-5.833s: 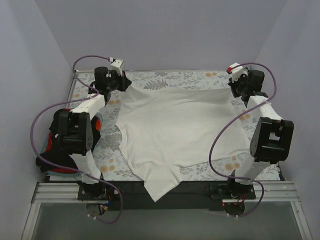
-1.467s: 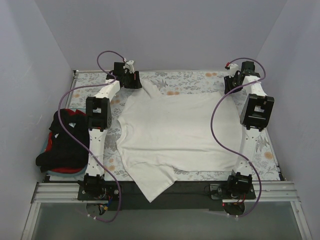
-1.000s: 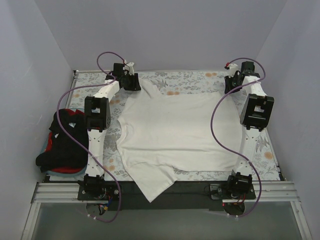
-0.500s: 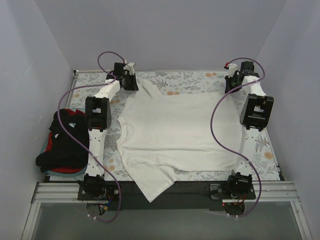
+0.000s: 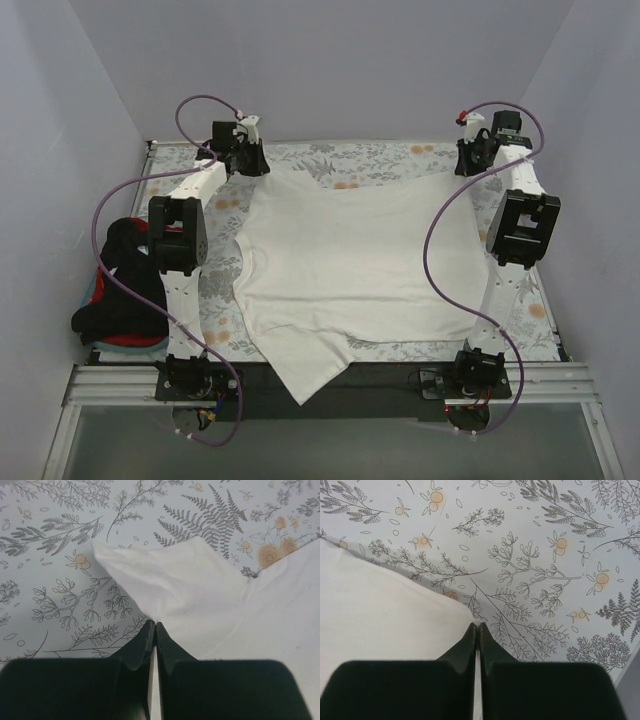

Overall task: Fold and stack the t-shirts
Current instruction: Fold the tshirt

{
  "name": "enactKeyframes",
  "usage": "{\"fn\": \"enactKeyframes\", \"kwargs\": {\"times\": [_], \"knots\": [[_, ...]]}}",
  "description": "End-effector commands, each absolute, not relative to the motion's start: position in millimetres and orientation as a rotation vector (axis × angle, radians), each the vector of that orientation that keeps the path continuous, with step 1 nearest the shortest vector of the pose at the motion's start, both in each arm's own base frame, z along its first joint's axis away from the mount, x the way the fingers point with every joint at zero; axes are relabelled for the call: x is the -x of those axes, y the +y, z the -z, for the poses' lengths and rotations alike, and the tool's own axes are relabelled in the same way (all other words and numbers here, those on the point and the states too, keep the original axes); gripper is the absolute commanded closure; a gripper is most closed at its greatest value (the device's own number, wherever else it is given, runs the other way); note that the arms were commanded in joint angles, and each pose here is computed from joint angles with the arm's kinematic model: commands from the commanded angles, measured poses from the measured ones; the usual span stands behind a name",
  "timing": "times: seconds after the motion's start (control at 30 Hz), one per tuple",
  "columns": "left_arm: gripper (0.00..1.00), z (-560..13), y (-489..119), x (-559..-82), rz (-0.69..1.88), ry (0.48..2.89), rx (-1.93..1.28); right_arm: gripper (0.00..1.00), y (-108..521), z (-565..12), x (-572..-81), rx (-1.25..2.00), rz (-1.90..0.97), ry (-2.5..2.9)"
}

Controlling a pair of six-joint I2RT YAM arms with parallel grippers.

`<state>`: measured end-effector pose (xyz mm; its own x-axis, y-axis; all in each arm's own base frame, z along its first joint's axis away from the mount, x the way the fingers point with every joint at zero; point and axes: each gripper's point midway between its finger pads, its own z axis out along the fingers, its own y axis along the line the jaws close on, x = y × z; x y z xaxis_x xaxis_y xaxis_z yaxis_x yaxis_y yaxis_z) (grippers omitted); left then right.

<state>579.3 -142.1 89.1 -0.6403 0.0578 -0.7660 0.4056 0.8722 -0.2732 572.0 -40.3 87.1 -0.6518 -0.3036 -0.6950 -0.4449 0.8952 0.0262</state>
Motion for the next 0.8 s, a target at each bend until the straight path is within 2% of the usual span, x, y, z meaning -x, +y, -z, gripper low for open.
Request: {"fn": "enactKeyframes", "kwargs": {"times": [0.0, 0.27, 0.33, 0.37, 0.43, 0.47, 0.77], "knots": [[1.0, -134.5, -141.1, -585.1, 0.526, 2.093, -0.394, 0.99, -41.8, -109.7, -572.6, 0.548, -0.24, 2.277], [1.0, -108.6, -142.4, -589.1, 0.544, 2.145, -0.379, 0.96, -60.5, -77.6, -582.6, 0.494, -0.151, 2.351], [1.0, -107.0, -142.5, -590.4, 0.544, 2.147, -0.379, 0.81, -60.6, -68.8, -585.7, 0.482, -0.156, 2.364], [1.0, -105.0, -142.5, -590.7, 0.544, 2.149, -0.38, 0.67, -61.2, -67.3, -587.0, 0.479, -0.159, 2.364], [1.0, -105.5, -142.6, -591.7, 0.542, 2.146, -0.388, 0.48, -58.8, -59.3, -589.1, 0.48, -0.171, 2.369], [1.0, -103.1, -142.3, -591.2, 0.541, 2.152, -0.386, 0.44, -59.8, -60.4, -591.6, 0.476, -0.171, 2.364], [1.0, -96.8, -142.7, -593.2, 0.543, 2.159, -0.388, 0.44, -53.9, -49.2, -603.2, 0.465, -0.197, 2.341]]}}
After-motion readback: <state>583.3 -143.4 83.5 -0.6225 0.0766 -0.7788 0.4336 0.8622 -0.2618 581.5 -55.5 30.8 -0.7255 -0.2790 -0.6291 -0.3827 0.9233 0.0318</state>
